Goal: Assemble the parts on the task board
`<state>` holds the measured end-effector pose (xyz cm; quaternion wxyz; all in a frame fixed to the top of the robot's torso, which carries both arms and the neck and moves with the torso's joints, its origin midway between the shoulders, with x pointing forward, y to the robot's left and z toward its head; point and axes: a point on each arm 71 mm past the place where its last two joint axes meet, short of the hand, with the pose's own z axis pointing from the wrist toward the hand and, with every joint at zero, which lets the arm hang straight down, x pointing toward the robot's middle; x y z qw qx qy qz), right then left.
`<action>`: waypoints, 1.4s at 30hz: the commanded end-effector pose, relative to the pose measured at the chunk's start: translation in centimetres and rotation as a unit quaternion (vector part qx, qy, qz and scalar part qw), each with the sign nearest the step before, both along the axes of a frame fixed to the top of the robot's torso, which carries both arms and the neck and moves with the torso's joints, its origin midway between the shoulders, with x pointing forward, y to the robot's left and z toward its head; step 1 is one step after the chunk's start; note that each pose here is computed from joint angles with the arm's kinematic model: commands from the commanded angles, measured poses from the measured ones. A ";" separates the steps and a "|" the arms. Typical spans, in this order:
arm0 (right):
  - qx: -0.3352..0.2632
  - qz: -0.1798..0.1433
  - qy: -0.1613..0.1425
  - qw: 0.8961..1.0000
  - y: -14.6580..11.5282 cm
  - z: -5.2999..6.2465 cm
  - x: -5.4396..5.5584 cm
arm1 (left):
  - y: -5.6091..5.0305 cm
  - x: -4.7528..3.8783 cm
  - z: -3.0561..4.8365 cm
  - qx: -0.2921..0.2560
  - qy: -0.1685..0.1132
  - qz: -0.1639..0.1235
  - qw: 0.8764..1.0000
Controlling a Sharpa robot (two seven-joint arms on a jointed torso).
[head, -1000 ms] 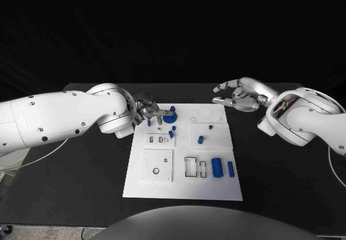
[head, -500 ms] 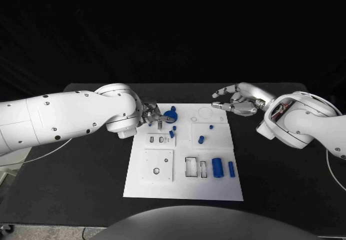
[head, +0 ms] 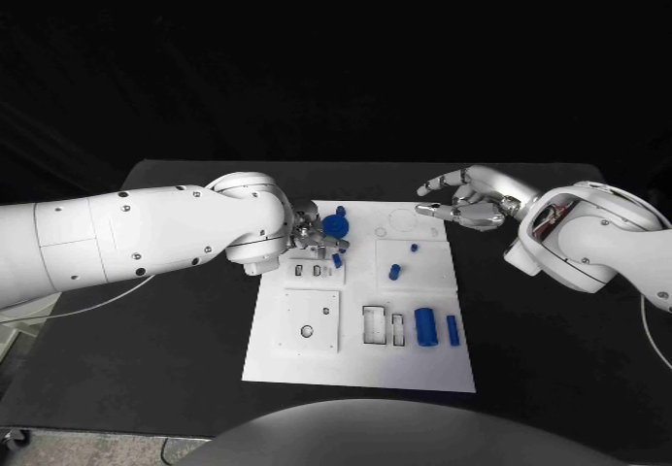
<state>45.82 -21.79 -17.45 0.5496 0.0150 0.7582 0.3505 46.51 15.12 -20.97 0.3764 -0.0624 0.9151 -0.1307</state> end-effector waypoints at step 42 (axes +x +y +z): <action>-0.004 0.013 0.023 1.000 -0.1 -1.7 -0.2 | -1.6 0.28 -1.50 0.014 0.020 0.002 1.000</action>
